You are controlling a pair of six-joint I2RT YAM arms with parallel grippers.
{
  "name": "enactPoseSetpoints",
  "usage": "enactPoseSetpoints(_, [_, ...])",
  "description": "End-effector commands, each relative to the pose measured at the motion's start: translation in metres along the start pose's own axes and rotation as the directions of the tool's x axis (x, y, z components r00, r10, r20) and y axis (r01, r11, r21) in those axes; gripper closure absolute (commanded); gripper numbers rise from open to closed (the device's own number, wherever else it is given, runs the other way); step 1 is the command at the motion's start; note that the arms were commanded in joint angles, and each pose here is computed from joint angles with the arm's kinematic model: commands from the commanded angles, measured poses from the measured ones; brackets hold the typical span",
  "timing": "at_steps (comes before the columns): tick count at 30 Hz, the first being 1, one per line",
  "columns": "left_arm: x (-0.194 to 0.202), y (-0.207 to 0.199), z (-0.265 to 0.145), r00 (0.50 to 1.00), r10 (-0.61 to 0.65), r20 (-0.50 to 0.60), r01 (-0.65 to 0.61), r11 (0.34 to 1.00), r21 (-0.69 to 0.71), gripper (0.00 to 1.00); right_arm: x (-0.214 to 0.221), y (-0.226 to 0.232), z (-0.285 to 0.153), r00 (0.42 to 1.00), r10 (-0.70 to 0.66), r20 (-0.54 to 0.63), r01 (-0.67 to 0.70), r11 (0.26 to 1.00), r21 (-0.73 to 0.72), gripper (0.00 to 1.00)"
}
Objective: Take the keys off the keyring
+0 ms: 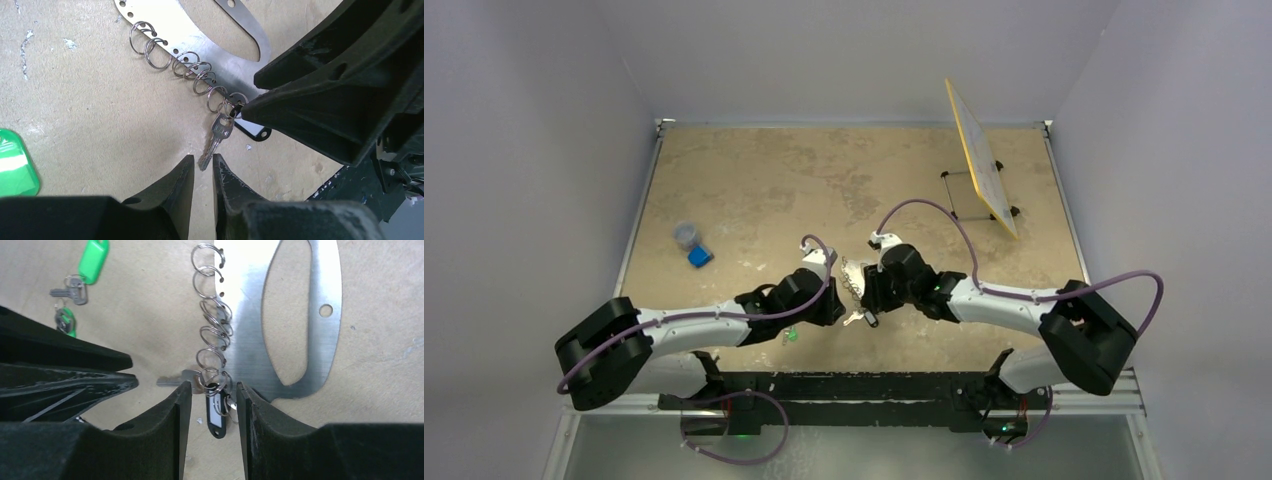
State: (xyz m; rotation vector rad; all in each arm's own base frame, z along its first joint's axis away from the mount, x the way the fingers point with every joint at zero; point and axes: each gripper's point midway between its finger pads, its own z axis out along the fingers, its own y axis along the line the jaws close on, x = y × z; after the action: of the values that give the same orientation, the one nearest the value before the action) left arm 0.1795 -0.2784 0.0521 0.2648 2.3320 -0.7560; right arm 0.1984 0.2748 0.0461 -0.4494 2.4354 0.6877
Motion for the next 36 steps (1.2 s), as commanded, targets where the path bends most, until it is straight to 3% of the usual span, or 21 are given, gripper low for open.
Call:
enactPoseSetpoints(1, [-0.007,-0.01,0.002,0.999,-0.019,0.031,0.018,0.999,0.038,0.81,-0.003,0.0,-0.001,0.999,0.032,0.003,-0.032,0.999,0.025,0.59])
enactPoseSetpoints(13, [0.001,-0.014,0.012,1.0,-0.011,-0.006,0.011,0.998,0.057,0.81,0.018,-0.023,-0.008,0.997,0.069,-0.024,-0.066,0.99,0.123,0.59])
enactPoseSetpoints(18, [0.001,-0.012,0.011,1.0,-0.01,-0.005,0.01,0.999,0.047,0.81,0.01,-0.03,-0.014,0.996,0.084,0.02,-0.086,0.981,0.173,0.59])
enactPoseSetpoints(31, [-0.004,-0.018,0.011,1.0,-0.008,0.007,0.008,0.998,0.066,0.81,0.013,-0.014,-0.013,0.998,0.064,-0.014,-0.062,0.992,0.112,0.54])
enactPoseSetpoints(36, [-0.006,-0.02,0.012,1.0,-0.003,0.008,0.002,0.998,0.071,0.81,0.019,-0.031,-0.007,0.995,0.095,-0.015,-0.09,0.975,0.201,0.55])
